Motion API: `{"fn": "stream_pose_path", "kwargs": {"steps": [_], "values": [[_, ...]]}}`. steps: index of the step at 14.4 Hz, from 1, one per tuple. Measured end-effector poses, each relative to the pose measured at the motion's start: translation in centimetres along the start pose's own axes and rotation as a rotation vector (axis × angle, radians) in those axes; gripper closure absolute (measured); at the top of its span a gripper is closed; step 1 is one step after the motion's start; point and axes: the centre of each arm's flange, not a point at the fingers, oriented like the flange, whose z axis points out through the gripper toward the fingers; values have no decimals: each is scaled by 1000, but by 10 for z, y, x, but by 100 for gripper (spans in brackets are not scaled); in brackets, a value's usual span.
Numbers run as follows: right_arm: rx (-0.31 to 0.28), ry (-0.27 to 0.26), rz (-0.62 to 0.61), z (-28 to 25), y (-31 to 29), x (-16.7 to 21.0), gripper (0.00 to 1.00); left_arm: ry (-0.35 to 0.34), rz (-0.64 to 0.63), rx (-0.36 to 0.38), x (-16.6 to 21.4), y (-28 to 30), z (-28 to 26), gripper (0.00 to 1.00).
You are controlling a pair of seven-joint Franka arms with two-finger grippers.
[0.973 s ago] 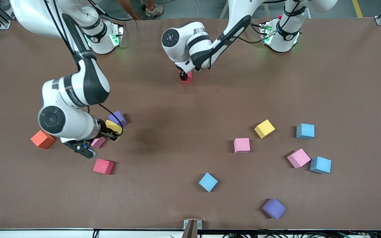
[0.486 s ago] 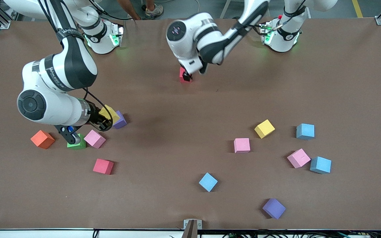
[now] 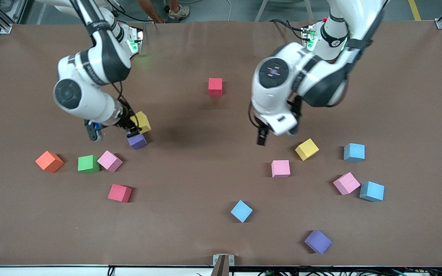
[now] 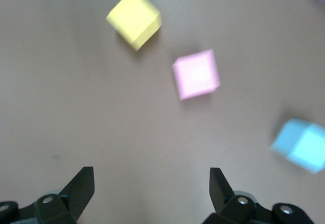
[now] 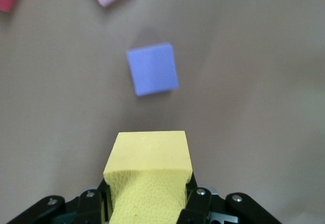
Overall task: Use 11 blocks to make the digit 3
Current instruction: 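Carry the yellow cube toward the red cube with the right gripper, then set yellow beside red with the right gripper while the left gripper grasps yellow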
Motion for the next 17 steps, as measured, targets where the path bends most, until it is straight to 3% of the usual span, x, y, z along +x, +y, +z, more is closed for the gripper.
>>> {"fn": "stream_pose_path", "kwargs": {"steps": [2,5,8,10,12,17], "values": [[8,3,110,18,17,-23,80,20,-20,-31,52,21,-10,0],[-37,-66,253,37,30,-31,80,27,67,-28,111,36,-10,0],[-36,-71,296,65,43,-32,80,14,247,-5,136,38,-8,0],[10,-56,288,90,56,-53,80,-12,413,31,149,33,-8,0],[21,-46,260,105,70,-84,80,-36,553,61,163,27,-6,0],[73,-43,275,126,93,-126,80,-138,816,123,176,14,22,0]]}}
